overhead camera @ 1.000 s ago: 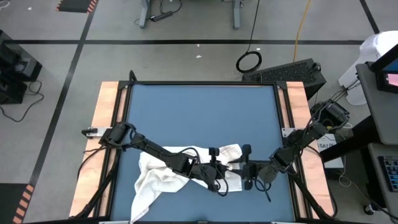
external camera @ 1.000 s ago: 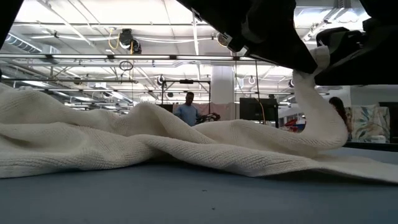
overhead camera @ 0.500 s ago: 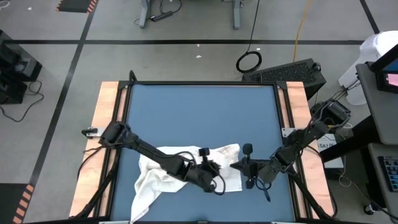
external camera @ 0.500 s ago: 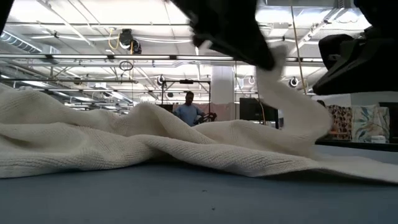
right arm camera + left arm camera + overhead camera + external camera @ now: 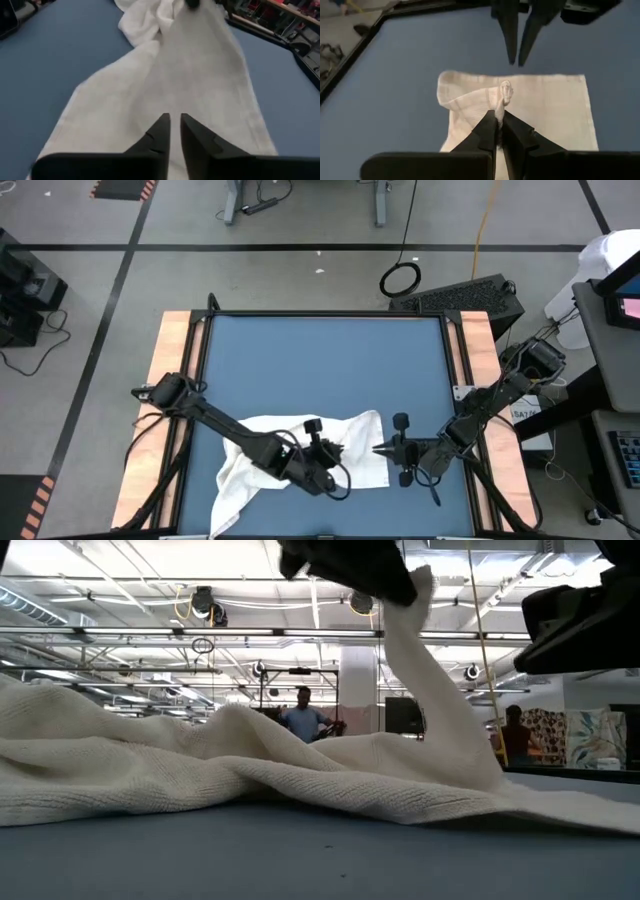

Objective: Roll towel into tight, uniform cylinder
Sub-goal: Roll the white towel

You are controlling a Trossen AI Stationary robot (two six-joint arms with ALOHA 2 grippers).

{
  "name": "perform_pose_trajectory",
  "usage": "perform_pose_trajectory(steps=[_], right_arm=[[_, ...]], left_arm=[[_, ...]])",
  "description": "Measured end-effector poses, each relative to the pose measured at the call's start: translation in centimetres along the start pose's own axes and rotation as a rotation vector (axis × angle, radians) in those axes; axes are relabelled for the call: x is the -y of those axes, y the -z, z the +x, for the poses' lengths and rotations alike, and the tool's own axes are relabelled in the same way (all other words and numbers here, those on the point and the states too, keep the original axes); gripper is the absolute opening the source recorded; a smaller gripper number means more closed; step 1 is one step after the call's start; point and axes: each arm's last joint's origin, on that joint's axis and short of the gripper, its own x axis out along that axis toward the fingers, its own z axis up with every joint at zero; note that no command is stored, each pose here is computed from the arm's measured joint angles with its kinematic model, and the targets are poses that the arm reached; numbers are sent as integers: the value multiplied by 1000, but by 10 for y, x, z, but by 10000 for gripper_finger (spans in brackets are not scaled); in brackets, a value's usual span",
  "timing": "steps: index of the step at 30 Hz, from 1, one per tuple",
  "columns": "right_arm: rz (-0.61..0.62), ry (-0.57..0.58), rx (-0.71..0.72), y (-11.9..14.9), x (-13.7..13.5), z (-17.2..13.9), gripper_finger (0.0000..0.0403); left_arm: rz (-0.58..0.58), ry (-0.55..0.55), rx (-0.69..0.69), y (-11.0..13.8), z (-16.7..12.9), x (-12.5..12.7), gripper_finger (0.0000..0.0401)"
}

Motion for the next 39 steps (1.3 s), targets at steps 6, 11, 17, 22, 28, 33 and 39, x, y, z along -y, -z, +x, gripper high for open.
perform_pose_trajectory(steps=[6,11,17,22,28,33,39], right_arm=[[-8,19,41,-6,5,5,121],[-14,24,53,-8,10,8,183],[-69,22,57,-10,15,12,207],[-73,9,64,-11,18,15,180],[-91,-51,105,-15,17,15,168],[-83,-87,123,-17,17,15,107],[-103,-96,75,-12,15,15,12]], left_arm=[[42,87,36,-5,15,-1,22],[113,116,100,-5,29,5,22],[115,116,111,-3,36,5,22],[108,122,125,-4,38,6,22],[101,126,133,-5,38,6,45],[80,126,163,-9,38,5,93],[96,78,149,-6,36,7,123]])
